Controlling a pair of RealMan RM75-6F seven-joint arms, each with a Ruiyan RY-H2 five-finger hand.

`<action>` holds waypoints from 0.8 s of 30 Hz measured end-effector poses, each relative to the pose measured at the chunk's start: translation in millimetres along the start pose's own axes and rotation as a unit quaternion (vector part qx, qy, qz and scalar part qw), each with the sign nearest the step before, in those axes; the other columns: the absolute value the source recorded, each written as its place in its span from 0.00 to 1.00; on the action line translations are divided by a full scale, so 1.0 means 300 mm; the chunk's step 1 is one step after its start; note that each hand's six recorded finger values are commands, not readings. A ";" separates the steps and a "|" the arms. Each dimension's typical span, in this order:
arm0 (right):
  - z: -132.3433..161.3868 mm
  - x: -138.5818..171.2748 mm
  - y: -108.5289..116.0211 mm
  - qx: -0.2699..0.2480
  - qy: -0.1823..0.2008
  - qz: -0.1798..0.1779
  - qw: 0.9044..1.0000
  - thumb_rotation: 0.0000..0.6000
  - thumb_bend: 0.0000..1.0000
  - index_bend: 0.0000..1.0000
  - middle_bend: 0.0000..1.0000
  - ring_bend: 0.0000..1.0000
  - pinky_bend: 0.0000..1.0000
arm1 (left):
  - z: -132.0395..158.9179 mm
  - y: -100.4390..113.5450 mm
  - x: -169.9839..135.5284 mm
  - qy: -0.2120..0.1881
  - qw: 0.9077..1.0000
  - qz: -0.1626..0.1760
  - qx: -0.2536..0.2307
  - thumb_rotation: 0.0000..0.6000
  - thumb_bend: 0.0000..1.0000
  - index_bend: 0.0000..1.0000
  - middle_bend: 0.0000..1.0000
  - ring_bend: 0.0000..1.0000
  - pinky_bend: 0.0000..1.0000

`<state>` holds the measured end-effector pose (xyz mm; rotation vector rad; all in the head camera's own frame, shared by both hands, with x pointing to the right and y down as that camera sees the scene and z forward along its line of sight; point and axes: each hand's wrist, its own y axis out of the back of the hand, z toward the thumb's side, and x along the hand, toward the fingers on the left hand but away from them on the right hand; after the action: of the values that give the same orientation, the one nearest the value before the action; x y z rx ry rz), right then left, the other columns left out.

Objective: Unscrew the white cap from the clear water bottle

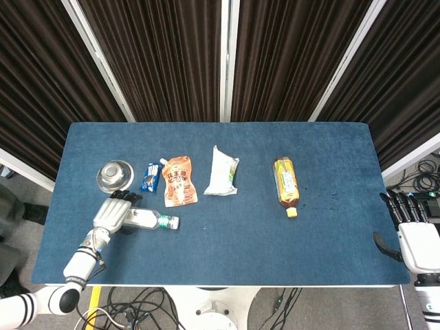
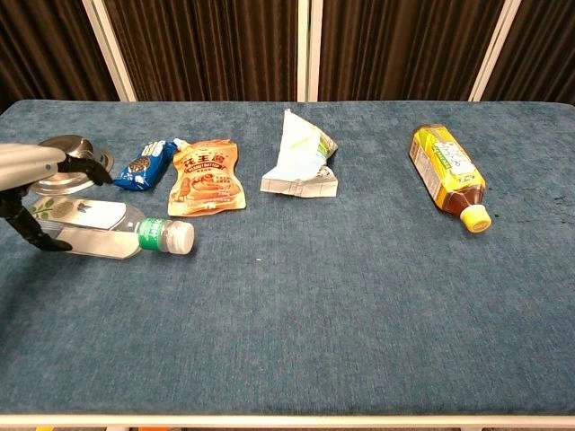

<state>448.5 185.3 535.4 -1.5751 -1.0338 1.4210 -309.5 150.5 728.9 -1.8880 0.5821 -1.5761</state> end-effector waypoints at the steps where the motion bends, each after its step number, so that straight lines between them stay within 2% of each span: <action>1: 0.001 -0.001 0.000 0.000 0.001 0.000 1.000 1.00 0.30 0.06 0.04 0.00 0.00 | -0.007 -0.008 0.004 0.004 1.000 0.003 -0.004 1.00 0.15 0.32 0.28 0.18 0.23; 5: 0.007 -0.005 0.002 0.001 0.004 -0.001 1.000 1.00 0.30 0.06 0.04 0.00 0.00 | -0.011 -0.021 0.012 0.005 0.999 0.019 -0.026 1.00 0.15 0.41 0.36 0.26 0.32; 11: 0.020 -0.010 -0.001 0.002 0.009 0.002 1.000 1.00 0.31 0.06 0.04 0.00 0.00 | -0.010 -0.017 0.025 -0.009 0.997 0.050 -0.064 1.00 0.19 0.62 0.55 0.47 0.54; 14: 0.034 -0.018 -0.001 -0.002 0.018 0.009 1.000 1.00 0.30 0.06 0.04 0.00 0.00 | -0.003 -0.015 0.028 -0.020 0.992 0.061 -0.107 1.00 0.20 0.65 0.59 0.50 0.60; 18: 0.074 -0.043 0.007 -0.027 0.044 0.029 0.998 1.00 0.30 0.06 0.04 0.00 0.00 | 0.016 -0.008 0.028 -0.042 0.980 0.065 -0.182 1.00 0.21 0.66 0.60 0.50 0.59; 21: 0.143 -0.075 0.032 -0.059 0.082 0.049 0.994 1.00 0.30 0.06 0.04 0.00 0.00 | 0.052 0.004 0.022 -0.070 0.964 0.065 -0.248 1.00 0.21 0.66 0.60 0.50 0.59; 24: 0.244 -0.112 0.060 -0.096 0.130 0.076 0.984 1.00 0.29 0.07 0.04 0.00 0.00 | 0.111 0.023 0.011 -0.111 0.941 0.061 -0.313 1.00 0.21 0.65 0.59 0.50 0.58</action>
<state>375.2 148.8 524.8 -1.9569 -0.9320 1.1998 -275.9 149.1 722.8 -2.3855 1.1735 -1.1482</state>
